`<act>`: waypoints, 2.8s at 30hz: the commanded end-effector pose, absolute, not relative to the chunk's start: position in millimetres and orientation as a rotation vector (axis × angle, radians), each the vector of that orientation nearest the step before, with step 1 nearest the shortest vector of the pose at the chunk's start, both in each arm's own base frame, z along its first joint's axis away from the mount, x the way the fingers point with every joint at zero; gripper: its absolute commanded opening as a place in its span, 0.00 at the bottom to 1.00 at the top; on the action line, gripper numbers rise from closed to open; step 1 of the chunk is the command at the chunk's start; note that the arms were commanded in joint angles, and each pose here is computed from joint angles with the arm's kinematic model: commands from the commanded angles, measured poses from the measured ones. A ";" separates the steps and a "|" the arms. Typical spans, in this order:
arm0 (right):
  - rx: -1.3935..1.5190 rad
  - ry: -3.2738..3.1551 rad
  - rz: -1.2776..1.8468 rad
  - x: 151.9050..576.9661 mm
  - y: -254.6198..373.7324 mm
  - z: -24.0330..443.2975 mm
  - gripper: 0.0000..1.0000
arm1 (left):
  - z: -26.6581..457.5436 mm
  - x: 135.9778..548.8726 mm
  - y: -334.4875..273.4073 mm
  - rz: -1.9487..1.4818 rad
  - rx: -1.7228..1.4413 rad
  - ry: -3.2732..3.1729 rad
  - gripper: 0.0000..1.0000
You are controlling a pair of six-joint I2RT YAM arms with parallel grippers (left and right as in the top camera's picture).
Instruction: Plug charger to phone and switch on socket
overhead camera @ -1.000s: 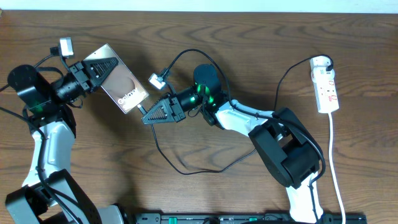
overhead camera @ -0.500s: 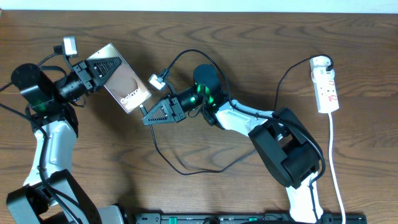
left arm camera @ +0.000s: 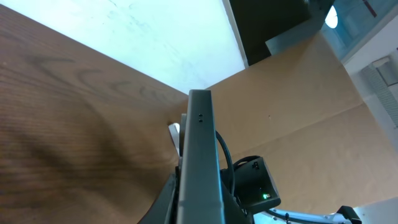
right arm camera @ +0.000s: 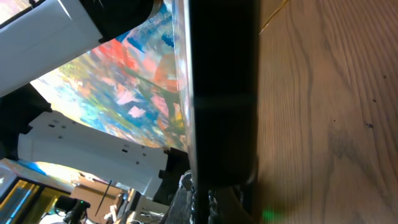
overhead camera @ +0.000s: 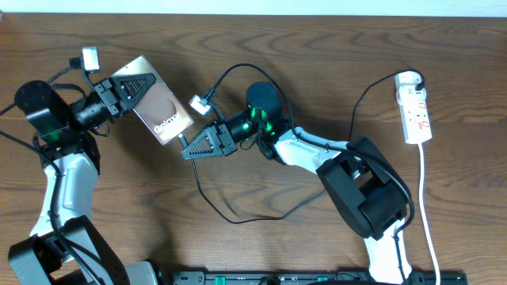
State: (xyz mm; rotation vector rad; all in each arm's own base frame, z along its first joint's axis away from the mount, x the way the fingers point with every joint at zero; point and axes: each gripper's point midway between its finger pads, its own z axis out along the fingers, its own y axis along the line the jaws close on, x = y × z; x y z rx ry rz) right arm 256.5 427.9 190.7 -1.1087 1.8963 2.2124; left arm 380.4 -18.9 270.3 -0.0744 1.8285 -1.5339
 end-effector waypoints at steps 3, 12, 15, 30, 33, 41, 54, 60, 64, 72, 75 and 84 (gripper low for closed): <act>-0.971 1.876 2.149 281.6 430.5 203.2 0.01 | 276.7 359.3 -37.9 -1.622 0.091 1.847 0.08; -0.993 1.875 2.156 280.5 427.4 203.0 0.01 | 276.6 359.3 -37.9 -1.624 0.090 1.847 0.08; -0.994 1.875 2.156 281.4 426.0 202.9 0.01 | 276.6 359.3 -37.9 -1.624 0.090 1.848 0.08; -1.050 1.859 2.166 278.6 418.9 202.9 0.01 | 272.5 358.8 -38.3 -1.656 0.046 1.866 0.08; -1.051 1.859 2.166 278.2 419.2 203.0 0.01 | 272.5 358.8 -38.4 -1.648 0.057 1.862 0.07; -1.053 1.859 2.168 276.4 421.1 203.0 0.01 | 272.2 360.3 -42.2 -1.634 0.075 1.858 0.08; -1.064 1.858 2.174 271.2 425.1 203.0 0.01 | 271.6 364.8 -45.8 -1.618 0.062 1.857 0.07; -1.068 1.862 2.177 270.5 424.8 202.5 0.01 | 271.2 368.7 -44.0 -1.598 0.039 1.854 0.08; -1.068 1.862 2.177 270.5 424.8 202.5 0.01 | 271.0 369.7 -43.3 -1.593 0.033 1.853 0.08; -1.075 1.861 2.180 268.7 425.5 202.5 0.01 | 271.0 370.0 -43.2 -1.592 0.031 1.852 0.07; -1.082 1.860 2.182 266.4 426.9 202.5 0.01 | 270.9 370.5 -42.9 -1.589 0.028 1.852 0.07; -1.088 1.856 2.181 265.2 427.6 202.1 0.01 | 270.8 370.9 -42.8 -1.588 0.025 1.852 0.08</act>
